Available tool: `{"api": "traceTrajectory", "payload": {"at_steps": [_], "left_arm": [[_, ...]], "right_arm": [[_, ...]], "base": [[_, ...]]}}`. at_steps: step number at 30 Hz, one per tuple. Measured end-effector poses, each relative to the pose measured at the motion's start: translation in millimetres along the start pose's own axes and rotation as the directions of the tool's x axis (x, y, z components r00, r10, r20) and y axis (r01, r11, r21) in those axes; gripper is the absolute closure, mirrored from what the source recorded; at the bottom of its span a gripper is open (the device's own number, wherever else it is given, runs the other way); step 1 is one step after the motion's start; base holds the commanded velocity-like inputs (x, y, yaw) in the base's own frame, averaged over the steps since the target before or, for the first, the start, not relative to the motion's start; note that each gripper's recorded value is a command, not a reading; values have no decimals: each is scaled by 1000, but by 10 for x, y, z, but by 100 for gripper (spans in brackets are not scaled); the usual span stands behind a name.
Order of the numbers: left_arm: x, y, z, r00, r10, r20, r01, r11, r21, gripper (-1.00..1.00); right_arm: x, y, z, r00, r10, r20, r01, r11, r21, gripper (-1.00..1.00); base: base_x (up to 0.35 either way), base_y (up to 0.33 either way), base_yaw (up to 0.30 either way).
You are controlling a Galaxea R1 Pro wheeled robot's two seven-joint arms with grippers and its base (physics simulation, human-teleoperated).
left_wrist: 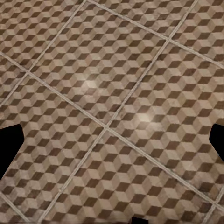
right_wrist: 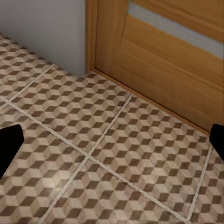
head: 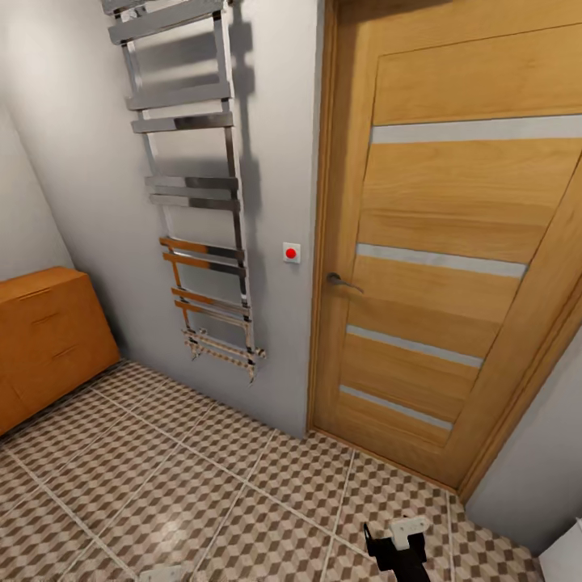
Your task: Take the four mousetraps from the cabinet in the bathroom and place them on the bathroom floor. Make sure all four end up on the same floor surface, and ensure that at least two of them are either under or directly next to the same bathroom sink.
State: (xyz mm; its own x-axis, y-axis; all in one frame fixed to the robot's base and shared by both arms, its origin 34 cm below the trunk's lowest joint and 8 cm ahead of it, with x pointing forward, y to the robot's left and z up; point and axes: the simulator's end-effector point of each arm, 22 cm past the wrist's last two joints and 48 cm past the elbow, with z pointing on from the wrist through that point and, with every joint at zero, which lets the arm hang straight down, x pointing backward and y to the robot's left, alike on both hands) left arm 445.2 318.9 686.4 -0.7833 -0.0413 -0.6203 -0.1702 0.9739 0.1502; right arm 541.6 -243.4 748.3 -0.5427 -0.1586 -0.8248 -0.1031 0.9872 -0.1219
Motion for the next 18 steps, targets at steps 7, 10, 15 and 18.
{"api": "traceTrajectory", "payload": {"at_steps": [7, 10, 15, 18], "left_arm": [[0, 0, 0, 1000, 0, 0, 0, 1000, 0, -100], [0, 0, 0, 1000, 0, 0, 0, 1000, 0, -100], [-1, 0, 0, 1000, 0, 0, 0, 1000, 0, -100], [0, -3, 0, 1000, 0, 0, 0, 1000, 0, -100]], "right_arm": [[0, -2, 0, 1000, 0, 0, 0, 1000, 0, -100], [0, -3, 0, 1000, 0, 0, 0, 1000, 1, -100], [-1, -4, 0, 1000, 0, 1, 0, 1000, 1, -100], [-1, -2, 0, 1000, 0, 1, 0, 1000, 0, -100]], "base": [[0, 0, 287], [0, 0, 287], [0, 0, 287], [0, 0, 287]]}}
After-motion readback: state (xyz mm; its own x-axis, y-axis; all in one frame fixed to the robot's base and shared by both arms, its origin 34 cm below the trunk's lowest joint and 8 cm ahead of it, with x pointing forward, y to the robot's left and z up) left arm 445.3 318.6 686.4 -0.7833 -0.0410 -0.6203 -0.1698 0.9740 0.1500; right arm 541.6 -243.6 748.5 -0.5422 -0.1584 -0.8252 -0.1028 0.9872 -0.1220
